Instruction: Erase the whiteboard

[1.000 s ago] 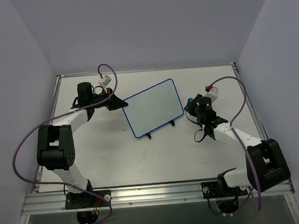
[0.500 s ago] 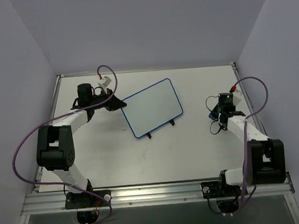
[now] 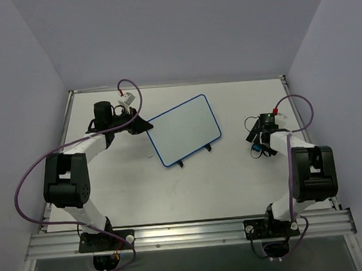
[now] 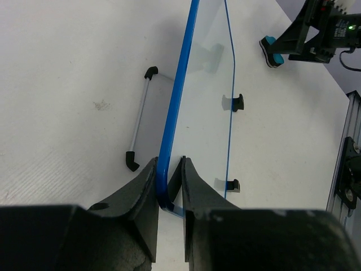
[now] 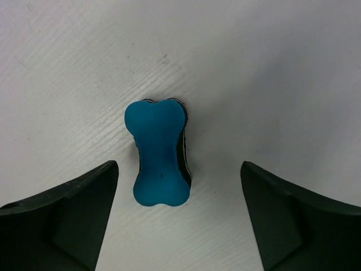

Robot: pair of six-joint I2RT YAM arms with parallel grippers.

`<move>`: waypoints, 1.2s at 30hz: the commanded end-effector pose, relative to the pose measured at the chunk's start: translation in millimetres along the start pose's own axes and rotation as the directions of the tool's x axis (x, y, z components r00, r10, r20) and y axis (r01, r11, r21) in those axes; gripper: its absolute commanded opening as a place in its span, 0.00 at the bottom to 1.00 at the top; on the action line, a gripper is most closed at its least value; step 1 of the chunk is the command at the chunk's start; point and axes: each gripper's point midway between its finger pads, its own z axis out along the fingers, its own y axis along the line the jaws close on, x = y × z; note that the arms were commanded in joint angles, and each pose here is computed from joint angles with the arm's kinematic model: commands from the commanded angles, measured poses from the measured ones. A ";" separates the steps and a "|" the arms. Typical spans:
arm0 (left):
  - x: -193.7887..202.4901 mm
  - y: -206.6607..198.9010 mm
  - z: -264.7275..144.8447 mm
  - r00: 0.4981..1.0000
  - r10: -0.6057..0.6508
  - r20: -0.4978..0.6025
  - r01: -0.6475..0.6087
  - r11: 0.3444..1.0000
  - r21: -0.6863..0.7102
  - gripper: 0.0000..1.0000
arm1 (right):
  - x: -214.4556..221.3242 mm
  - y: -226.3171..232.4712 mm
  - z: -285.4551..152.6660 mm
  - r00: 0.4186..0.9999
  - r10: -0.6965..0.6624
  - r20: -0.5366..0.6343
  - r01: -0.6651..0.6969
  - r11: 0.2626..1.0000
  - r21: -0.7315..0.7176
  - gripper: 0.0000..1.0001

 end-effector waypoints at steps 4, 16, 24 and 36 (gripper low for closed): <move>-12.0 31.6 -6.9 0.989 0.147 0.025 -0.140 0.976 -0.166 0.28 | -40.1 -6.0 -54.5 0.992 -0.007 0.128 0.008 1.000 -0.006 0.91; -21.7 30.6 -13.0 0.983 0.176 0.051 -0.162 0.966 -0.203 0.45 | -68.3 -1.6 -104.6 0.972 0.021 0.233 0.002 0.995 -0.097 0.93; -38.4 16.4 -19.4 0.971 0.217 0.097 -0.196 0.961 -0.194 0.55 | -61.2 1.2 -97.7 0.978 0.005 0.211 0.018 0.994 -0.106 0.93; -106.5 -24.4 -67.0 0.911 0.321 0.258 -0.227 0.915 -0.334 0.94 | -72.1 5.8 -113.9 0.966 -0.014 0.259 0.053 0.988 -0.143 0.93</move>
